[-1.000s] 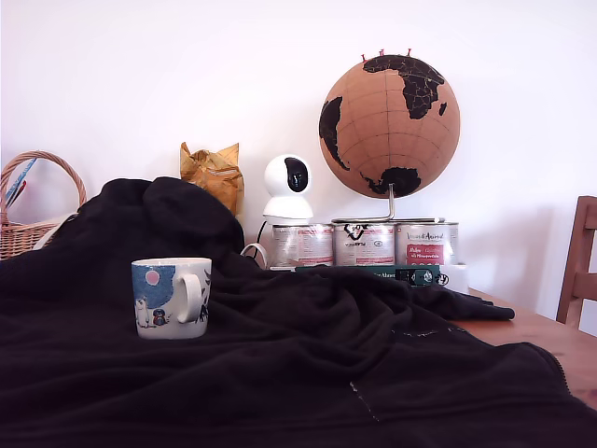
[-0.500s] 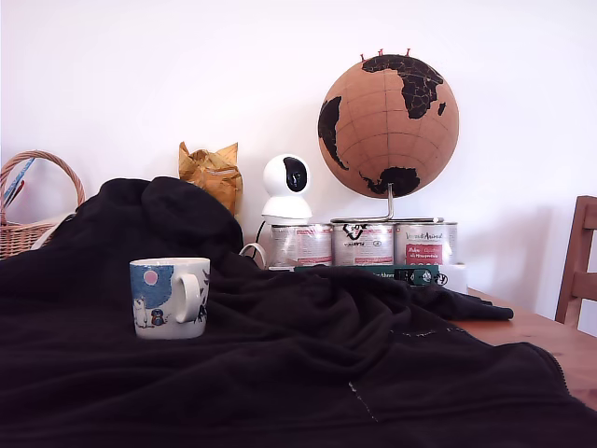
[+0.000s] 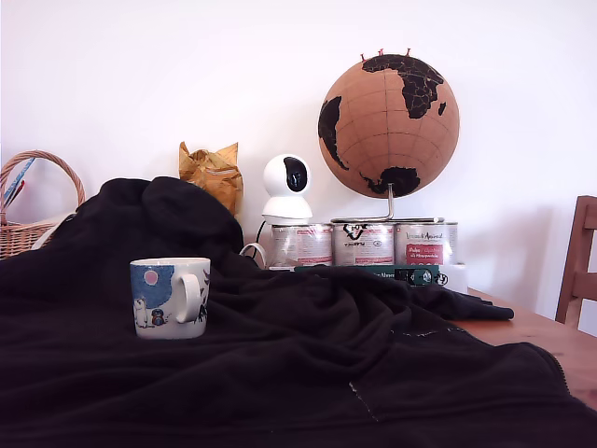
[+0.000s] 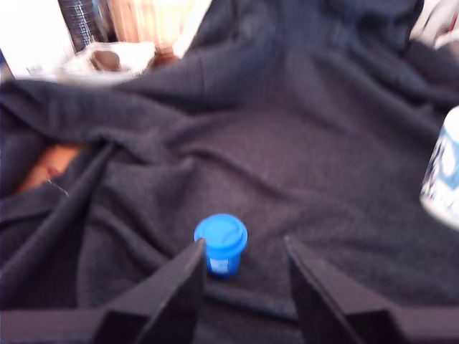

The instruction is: Pick the blue coffee capsule and place it inside the blue coffee cup

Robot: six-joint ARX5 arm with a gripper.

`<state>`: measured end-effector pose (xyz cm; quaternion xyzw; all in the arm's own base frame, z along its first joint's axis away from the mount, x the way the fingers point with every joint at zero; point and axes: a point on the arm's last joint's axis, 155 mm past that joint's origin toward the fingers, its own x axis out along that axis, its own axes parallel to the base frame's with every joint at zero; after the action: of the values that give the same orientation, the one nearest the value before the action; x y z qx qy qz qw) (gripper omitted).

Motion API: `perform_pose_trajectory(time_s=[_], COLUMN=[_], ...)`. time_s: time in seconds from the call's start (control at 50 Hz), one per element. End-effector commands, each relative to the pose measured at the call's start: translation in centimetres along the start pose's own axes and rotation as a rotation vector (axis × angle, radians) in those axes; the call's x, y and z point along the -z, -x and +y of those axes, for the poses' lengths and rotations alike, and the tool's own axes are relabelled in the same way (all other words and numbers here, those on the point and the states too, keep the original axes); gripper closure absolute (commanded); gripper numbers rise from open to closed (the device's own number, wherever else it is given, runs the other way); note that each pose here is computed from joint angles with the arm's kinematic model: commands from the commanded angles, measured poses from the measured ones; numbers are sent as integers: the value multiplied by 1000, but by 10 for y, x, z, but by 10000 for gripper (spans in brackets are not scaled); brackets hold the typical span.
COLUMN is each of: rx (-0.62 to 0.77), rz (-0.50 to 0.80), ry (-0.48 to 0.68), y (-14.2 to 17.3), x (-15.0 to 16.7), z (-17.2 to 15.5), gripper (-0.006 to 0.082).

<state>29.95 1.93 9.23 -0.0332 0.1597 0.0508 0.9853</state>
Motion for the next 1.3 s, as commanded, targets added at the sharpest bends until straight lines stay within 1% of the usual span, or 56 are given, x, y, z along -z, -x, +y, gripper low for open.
perform_pose_trajectory(time_s=[0.0, 0.2, 0.38, 0.56, 0.76, 0.86, 0.92, 0.98, 1.18, 1.28], rx=[-2, -36, -60, -33, -11, -15, -16, -17, -21, -20], rz=[1, 41, 34, 59, 100, 125, 137, 146, 147, 145], ry=[-10, -20, -10, 0, -39, -38, -37, -37, -36, -36], y=[-5, -19, -31, -47, -67, -78, -83, -86, -88, -88], x=[0, 16, 19, 25, 33, 38, 41, 43, 43, 42], z=[0, 9, 20, 20, 18, 20, 21, 21, 23, 23], gripper=[189, 190, 192, 192, 193, 199, 230, 281, 526, 608])
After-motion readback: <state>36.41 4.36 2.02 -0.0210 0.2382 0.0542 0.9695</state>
